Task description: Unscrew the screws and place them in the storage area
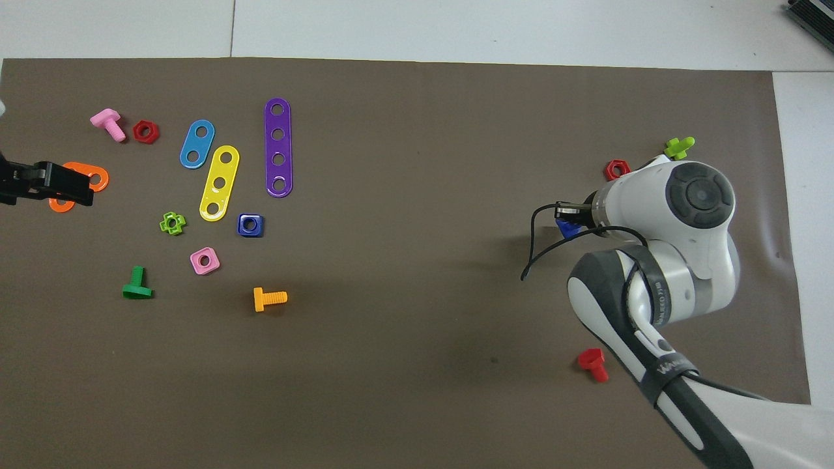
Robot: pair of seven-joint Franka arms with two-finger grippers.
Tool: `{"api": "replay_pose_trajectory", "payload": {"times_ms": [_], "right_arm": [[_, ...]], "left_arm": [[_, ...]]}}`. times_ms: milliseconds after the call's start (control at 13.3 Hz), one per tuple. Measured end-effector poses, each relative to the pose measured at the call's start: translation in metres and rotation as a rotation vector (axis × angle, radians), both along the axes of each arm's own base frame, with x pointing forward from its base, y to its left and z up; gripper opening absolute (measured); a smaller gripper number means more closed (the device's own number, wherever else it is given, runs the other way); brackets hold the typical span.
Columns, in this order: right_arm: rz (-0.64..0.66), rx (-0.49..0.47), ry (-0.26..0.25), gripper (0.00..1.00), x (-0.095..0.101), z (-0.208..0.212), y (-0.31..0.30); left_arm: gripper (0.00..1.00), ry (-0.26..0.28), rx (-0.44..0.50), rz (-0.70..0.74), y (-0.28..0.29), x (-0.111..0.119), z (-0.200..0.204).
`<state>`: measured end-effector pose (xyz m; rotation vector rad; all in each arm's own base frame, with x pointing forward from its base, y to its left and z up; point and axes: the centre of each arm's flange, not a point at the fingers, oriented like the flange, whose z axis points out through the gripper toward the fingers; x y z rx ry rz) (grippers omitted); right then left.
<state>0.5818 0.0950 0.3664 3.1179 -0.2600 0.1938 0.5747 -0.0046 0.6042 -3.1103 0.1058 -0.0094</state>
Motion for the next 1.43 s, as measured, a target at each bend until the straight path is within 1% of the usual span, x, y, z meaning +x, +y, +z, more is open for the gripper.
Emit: {"api": "replay_pose_trajectory", "payload": {"times_ms": [150, 376, 676, 826, 977, 1202, 1427], "right_arm": [[-0.027, -0.003, 0.002, 0.19, 0.006, -0.003, -0.028], [-0.054, -0.005, 0.024, 0.19, 0.012, -0.018, -0.044], [-0.081, -0.004, 0.02, 0.19, 0.02, -0.019, -0.059], [-0.083, -0.003, 0.021, 0.19, 0.02, -0.019, -0.06], [-0.079, -0.003, 0.023, 0.19, 0.019, -0.02, -0.058], [-0.072, -0.003, 0.03, 0.19, 0.017, -0.024, -0.054], [-0.067, -0.005, 0.052, 0.19, 0.011, -0.034, -0.052]], "left_arm": [[1.0, -0.01, 0.0, 0.0, 0.0, 0.001, 0.001], [1.0, -0.016, 0.0, -0.001, 0.0, 0.002, -0.003], [1.0, -0.017, 0.0, -0.002, -0.001, 0.003, -0.007], [1.0, -0.028, 0.0, -0.004, -0.002, 0.002, -0.01], [1.0, -0.05, 0.0, -0.002, 0.0, 0.002, -0.01], [1.0, -0.063, -0.001, -0.001, 0.001, 0.003, -0.009], [1.0, -0.074, 0.0, 0.007, 0.006, 0.005, -0.008]]}}
